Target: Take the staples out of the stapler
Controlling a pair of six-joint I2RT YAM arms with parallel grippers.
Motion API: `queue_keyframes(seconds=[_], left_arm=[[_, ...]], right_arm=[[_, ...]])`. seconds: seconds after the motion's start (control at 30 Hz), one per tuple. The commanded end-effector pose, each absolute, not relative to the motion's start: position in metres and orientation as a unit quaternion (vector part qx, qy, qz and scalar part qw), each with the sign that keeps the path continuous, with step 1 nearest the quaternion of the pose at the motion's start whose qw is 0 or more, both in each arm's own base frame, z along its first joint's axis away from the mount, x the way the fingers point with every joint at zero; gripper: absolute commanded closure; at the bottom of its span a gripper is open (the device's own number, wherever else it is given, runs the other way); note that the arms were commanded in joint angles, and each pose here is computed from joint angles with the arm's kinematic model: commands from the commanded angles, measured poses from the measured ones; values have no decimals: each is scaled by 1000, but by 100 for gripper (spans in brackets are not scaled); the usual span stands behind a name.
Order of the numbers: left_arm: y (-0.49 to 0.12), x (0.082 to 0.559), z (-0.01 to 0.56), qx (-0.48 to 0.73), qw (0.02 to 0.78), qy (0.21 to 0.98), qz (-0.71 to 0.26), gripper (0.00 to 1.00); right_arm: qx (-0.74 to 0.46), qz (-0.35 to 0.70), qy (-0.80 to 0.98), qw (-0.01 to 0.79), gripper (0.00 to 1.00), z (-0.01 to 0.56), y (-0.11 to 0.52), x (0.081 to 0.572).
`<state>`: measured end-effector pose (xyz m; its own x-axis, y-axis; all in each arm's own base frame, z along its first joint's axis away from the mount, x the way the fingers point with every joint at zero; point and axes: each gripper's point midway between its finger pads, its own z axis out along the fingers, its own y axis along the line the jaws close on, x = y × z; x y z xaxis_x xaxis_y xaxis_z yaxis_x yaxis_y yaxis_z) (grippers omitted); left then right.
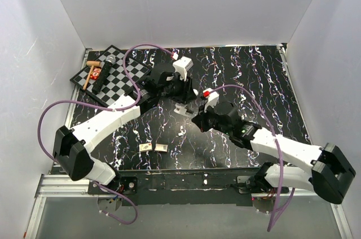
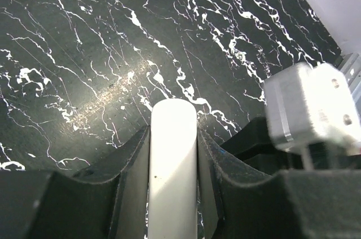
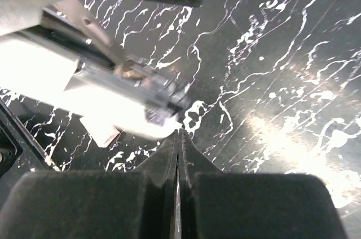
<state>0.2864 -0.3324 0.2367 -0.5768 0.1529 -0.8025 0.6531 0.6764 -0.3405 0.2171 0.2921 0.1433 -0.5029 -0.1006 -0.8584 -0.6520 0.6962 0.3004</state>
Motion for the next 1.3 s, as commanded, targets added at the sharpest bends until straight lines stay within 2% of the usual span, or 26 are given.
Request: queue_keyframes(seconds=[0.0,0.1,0.4,0.67,0.73,0.8,0.83,1.27], left_arm=[[-330,279,263,252,415,808,-334,100],[-328,279,264,251,418,807,-332,100],[-325,278,271,248,427,803,-334,100],[-321,262,309,231,462,766,-384,100],[-320,257,317,226,470,754,-400,100],[-318,252,326,222,477,742,-414,100],[-318,250,326,220,477,740,-420,100],[-310,219,350,217,491,690,-485,100]], right_arm=[[-232,293,786,492,99,183,278,223],[-235,286,778,507,91,198,269,220],[-242,298,773,506,85,217,263,209],[-250,356,765,475,80,232,270,185],[-254,371,764,463,83,231,273,179],[-245,379,767,457,97,231,274,177],[-243,387,763,456,99,232,277,175],[-225,459,720,469,99,278,306,172]])
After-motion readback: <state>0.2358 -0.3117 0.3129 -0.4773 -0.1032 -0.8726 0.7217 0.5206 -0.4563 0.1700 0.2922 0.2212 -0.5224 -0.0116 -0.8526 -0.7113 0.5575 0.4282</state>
